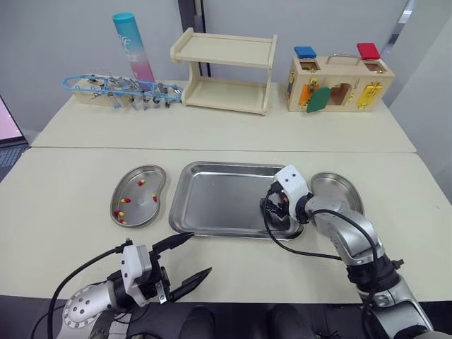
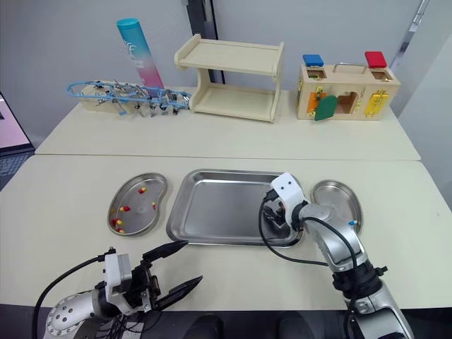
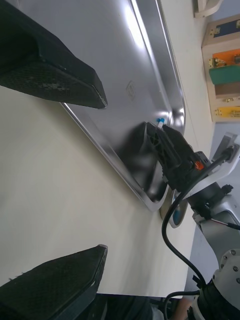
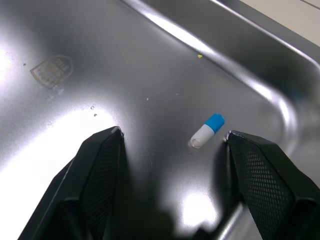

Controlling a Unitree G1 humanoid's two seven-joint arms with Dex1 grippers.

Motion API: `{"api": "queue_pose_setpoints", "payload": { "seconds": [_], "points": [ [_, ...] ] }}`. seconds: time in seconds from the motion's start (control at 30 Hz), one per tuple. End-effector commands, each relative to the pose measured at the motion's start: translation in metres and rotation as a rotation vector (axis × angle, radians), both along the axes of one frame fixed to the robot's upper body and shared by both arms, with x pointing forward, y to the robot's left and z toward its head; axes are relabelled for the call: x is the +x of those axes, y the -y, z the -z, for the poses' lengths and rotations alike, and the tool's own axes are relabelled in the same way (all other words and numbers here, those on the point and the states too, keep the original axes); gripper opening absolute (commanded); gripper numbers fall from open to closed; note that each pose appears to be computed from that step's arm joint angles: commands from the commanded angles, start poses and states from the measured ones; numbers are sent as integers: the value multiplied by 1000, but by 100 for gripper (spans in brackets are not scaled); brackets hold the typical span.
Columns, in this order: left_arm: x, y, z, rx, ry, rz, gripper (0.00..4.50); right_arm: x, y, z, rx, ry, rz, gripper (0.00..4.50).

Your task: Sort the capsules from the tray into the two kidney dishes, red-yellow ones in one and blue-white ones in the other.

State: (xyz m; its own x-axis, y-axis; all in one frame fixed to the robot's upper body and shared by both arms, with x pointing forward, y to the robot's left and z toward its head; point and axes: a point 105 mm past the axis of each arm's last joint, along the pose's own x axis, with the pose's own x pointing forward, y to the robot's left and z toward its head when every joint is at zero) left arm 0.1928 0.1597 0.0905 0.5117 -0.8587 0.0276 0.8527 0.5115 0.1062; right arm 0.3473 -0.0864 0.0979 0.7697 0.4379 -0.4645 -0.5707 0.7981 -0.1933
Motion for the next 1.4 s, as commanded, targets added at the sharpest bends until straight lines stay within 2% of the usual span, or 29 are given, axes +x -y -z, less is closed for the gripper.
{"api": "queue_pose_setpoints", "payload": {
  "seconds": [0.03,0.37,0.53,0.67,0.87,0.97,1.13,1.4],
  "points": [
    [-2,3,-4,-4,24,9,450,3,2,3,-19,7,15,298],
    [-3,4,-3,-3,19,6,450,-1,-7,5,-54,35,-64,12],
    [-4,6,-5,-7,24,37,450,-4,-11,-4,-26,71,-111,6],
    [-3,12,-14,-12,46,96,450,-11,-2,-25,24,122,-121,6],
    [3,28,-30,-39,78,214,450,-26,45,-46,8,125,-58,6],
    [5,43,-37,-52,93,310,450,-39,89,-54,-45,105,32,6],
    [13,51,-39,-60,102,349,450,-54,131,-49,-116,48,134,6],
    [19,53,-39,-67,84,335,450,-61,136,-37,-112,-23,137,6]
  ]
}}
